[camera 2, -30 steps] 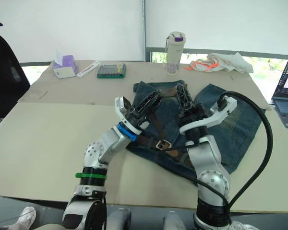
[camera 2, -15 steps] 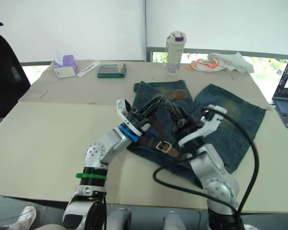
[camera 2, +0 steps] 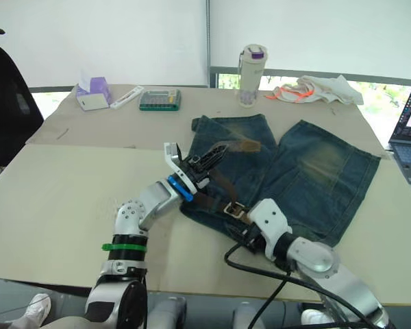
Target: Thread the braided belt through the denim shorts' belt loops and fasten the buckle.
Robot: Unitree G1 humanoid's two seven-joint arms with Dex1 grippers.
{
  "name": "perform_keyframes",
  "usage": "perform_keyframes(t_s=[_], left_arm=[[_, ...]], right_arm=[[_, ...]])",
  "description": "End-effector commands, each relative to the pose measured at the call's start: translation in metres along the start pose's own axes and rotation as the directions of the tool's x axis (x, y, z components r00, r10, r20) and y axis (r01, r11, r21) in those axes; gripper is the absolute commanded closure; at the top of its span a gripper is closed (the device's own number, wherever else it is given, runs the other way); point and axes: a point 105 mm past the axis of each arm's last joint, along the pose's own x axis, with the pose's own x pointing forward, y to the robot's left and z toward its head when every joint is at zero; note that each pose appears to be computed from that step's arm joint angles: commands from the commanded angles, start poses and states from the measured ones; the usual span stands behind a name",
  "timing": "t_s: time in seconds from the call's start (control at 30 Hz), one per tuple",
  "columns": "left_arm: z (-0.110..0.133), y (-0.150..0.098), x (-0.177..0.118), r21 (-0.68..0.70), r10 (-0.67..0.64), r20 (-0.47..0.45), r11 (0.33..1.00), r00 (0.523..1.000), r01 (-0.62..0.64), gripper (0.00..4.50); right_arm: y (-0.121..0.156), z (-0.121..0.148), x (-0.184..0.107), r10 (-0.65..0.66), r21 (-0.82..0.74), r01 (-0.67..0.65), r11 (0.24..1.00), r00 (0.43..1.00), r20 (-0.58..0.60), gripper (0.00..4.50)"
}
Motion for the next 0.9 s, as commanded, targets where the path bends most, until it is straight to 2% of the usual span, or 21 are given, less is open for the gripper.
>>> perform_keyframes(t_s=[0.03, 0.13, 0.27, 0.4, 0.6, 0.77, 0.87, 0.9], left_arm=[[-0.002, -0.006, 0.004, 0.054, -0.006, -0.038, 0.999, 0.999, 0.008, 4.5], [0.001, -0.006, 0.004, 0.084, 0.001, -0.044, 0.996, 0.999, 0.003, 4.5], [0.003, -0.006, 0.003, 0.102, -0.001, -0.049, 0.995, 0.999, 0.006, 4.5], [0.005, -0.006, 0.002, 0.109, -0.002, -0.051, 0.994, 0.999, 0.007, 4.5], [0.003, -0.008, 0.003, 0.11, -0.012, -0.057, 0.994, 0.998, 0.018, 4.5], [0.002, -0.007, 0.002, 0.115, -0.01, -0.064, 0.993, 0.998, 0.018, 4.5], [0.001, -0.006, 0.001, 0.119, -0.007, -0.069, 0.993, 0.998, 0.015, 4.5], [0.001, -0.006, 0.001, 0.125, -0.002, -0.076, 0.992, 0.997, 0.012, 4.5]], right_arm=[[-0.003, -0.006, 0.001, -0.04, -0.075, 0.036, 0.997, 0.998, -0.054, 1.21], [-0.011, -0.018, 0.0, -0.108, -0.119, 0.094, 0.988, 0.987, -0.118, 1.21], [-0.02, -0.017, -0.004, -0.183, -0.13, 0.167, 0.977, 0.976, -0.12, 1.21], [-0.025, -0.017, -0.008, -0.222, -0.186, 0.196, 0.963, 0.967, -0.128, 2.36], [-0.024, -0.012, -0.008, -0.241, -0.144, 0.224, 0.964, 0.965, -0.108, 4.43], [-0.029, -0.014, -0.01, -0.28, -0.166, 0.259, 0.951, 0.953, -0.114, 4.49], [-0.037, -0.013, -0.011, -0.319, -0.231, 0.289, 0.929, 0.942, -0.103, 4.49], [-0.039, -0.012, -0.01, -0.322, -0.298, 0.282, 0.912, 0.942, -0.093, 4.49]])
